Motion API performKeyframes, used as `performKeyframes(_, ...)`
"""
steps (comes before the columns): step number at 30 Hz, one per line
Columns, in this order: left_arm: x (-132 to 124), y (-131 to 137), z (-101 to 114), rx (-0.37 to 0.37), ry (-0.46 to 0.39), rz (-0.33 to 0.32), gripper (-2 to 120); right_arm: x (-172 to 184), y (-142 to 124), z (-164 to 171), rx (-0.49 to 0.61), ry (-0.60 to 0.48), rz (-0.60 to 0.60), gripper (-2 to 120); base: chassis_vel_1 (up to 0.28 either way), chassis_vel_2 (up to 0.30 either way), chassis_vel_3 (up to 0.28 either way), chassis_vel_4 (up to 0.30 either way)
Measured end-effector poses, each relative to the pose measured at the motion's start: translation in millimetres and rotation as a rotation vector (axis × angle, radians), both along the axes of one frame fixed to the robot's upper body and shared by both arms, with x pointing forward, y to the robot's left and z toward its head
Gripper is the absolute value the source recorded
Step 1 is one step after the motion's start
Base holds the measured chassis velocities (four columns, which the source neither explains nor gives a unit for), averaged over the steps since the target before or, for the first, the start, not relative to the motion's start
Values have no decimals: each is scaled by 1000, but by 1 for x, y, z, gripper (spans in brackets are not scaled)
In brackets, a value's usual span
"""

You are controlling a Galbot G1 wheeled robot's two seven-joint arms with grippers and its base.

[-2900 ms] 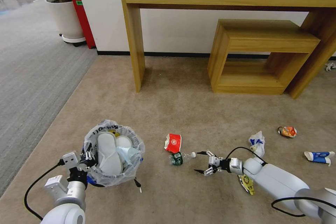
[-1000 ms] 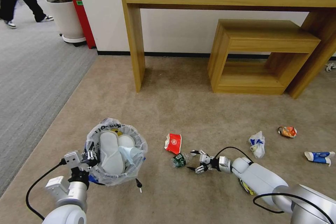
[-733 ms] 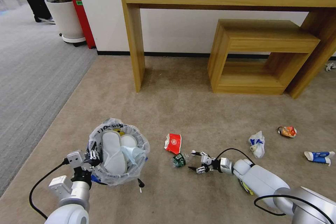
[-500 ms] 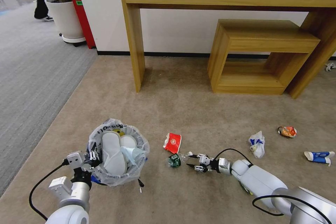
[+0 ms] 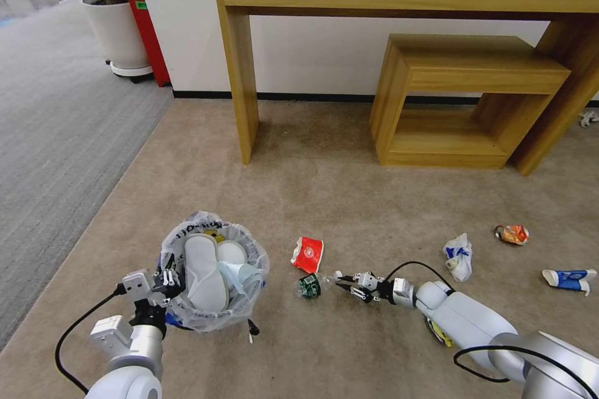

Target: Pick up the trash bin and place the garbage on the floor into it.

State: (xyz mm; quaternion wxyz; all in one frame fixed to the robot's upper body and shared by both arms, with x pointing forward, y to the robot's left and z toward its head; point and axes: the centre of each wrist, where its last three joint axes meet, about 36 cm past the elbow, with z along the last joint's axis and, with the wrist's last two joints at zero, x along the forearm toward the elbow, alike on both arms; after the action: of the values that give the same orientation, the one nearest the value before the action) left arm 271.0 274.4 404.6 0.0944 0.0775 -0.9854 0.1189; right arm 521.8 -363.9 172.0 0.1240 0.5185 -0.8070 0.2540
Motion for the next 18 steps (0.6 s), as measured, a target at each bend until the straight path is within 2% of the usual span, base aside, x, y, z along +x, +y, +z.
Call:
performKeyframes(3,0,0,0,0,0,0,3,0,-3,2,-4,-1,-1,40,0,0,0,0)
performKeyframes(5,0,0,0,0,0,0,3,5,-6,6,-9,-8,-5,52,0,0,0,0)
performKeyframes(7,0,0,0,0,-1,0,3,6,-7,7,-11,-10,-7,55,0,0,0,0)
performKeyframes(8,0,-1,0,0,-2,0,3,8,-6,8,-14,-10,-9,62,0,0,0,0)
performKeyframes(9,0,-1,0,0,-2,0,3,8,-6,8,-14,-10,-9,62,0,0,0,0)
performKeyframes(12,1,-2,0,-3,-4,-1,3,11,4,6,-12,-7,-9,76,0,0,0,0)
performKeyframes(13,1,-2,0,-3,-4,-1,3,11,4,6,-12,-7,-9,76,0,0,0,0)
performKeyframes(17,0,0,3,1,-11,0,3,15,22,3,-11,-5,-17,95,0,0,0,0)
performKeyframes(18,0,0,3,1,-11,0,3,15,22,3,-11,-5,-17,95,0,0,0,0)
